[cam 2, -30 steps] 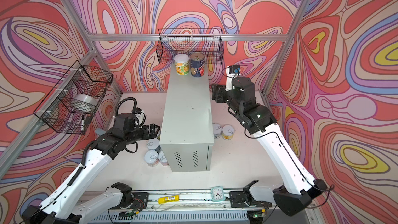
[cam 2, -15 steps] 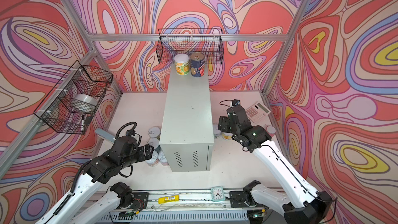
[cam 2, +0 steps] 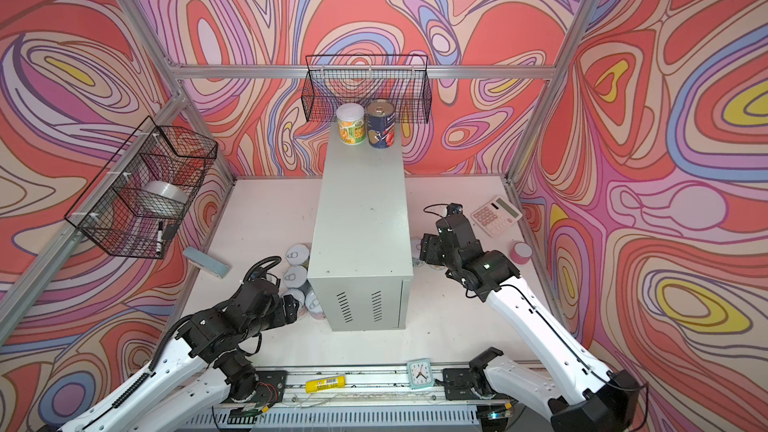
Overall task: Place and organize the canned foods onto the counter
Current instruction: 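Lower the left gripper onto the white-lidded cans nearest the robot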
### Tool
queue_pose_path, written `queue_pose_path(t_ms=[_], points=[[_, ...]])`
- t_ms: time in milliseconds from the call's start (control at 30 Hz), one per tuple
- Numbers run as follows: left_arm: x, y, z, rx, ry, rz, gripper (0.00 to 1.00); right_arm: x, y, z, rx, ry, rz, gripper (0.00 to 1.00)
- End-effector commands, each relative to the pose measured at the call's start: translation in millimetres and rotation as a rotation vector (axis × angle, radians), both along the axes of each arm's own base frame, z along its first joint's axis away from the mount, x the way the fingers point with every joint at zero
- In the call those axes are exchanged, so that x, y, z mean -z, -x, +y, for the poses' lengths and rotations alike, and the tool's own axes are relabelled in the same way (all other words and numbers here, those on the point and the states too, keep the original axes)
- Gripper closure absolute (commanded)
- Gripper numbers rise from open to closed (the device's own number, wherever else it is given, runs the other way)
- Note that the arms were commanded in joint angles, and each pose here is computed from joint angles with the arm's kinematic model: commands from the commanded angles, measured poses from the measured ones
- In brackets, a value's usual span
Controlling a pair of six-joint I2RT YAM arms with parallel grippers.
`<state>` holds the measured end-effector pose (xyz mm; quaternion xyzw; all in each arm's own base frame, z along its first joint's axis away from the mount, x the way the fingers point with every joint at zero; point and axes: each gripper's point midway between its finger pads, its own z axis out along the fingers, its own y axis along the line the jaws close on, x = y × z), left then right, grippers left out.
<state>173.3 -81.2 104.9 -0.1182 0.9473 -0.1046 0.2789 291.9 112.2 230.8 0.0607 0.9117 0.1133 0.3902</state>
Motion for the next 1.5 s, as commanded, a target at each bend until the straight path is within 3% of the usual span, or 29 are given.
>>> queue_pose_path(t_ms=[0, 433, 933, 1467], points=[[5, -2, 0, -0.023, 0.002, 0.003, 0.13, 1, -3, 1, 0.007, -0.016, -0.004, 0.22], [44, -3, -8, 0.001, -0.034, 0.089, 0.15, 6, 1, -3, 0.018, -0.003, 0.007, 0.22], [53, -33, -13, -0.078, -0.028, -0.003, 0.17, 8, -8, -4, 0.013, 0.023, -0.001, 0.22], [67, -41, -2, -0.108, -0.139, 0.017, 0.14, 23, -18, -1, 0.004, 0.023, 0.026, 0.22]])
